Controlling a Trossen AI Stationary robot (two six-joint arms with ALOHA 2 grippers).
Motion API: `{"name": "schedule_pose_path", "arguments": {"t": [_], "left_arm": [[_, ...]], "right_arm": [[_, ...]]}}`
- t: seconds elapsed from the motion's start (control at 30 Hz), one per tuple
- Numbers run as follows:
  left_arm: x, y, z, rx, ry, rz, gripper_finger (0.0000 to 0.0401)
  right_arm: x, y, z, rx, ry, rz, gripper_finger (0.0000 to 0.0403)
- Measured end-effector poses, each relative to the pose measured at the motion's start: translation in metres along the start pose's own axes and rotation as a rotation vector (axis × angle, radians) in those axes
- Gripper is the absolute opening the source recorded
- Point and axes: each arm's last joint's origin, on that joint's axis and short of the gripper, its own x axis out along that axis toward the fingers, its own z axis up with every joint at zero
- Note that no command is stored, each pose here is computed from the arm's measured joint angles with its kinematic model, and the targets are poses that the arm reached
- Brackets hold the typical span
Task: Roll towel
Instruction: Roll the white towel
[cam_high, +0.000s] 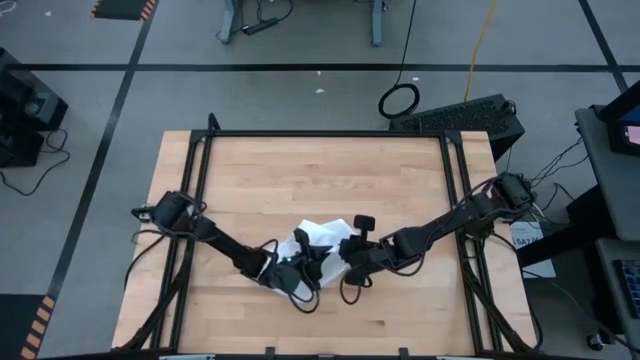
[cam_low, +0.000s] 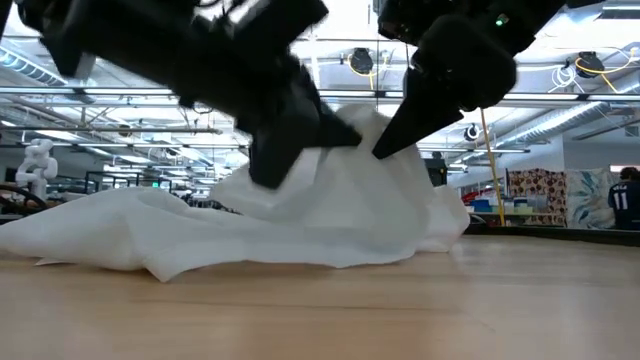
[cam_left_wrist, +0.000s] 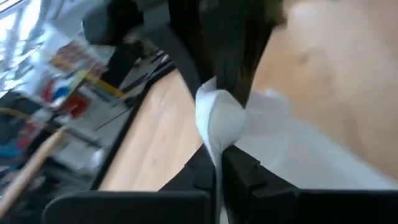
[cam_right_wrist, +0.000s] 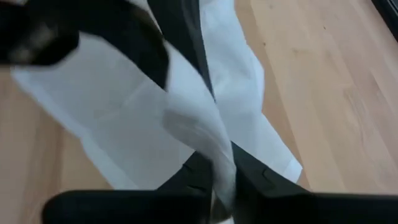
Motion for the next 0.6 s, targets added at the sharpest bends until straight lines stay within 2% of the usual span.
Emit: {"name": "schedule_pose_path", "arguments": {"t": [0.1,0.3,0.47,0.6], "left_arm": [[-0.005,0.005,0.007,-0.051,-0.029,-0.093,0.0007],[-0.001,0.026,0.006,-0.161,0.032,-0.221,0.0006],[0.002,0.048,0.006,-0.242,0.076,-0.294,0.0006],[0.008,0.065,0.004,-0.319,0.098,-0.348,0.0006]], "right_arm": [[-0.005,0.008,-0.002,-0.041,-0.007,0.015,0.0061],[-0.023,0.032,-0.011,-0.115,-0.07,-0.042,0.0114],[-0.039,0.048,-0.024,-0.17,-0.109,-0.131,0.0125],[-0.048,0.055,-0.027,-0.122,-0.172,-0.188,0.0125]]}}
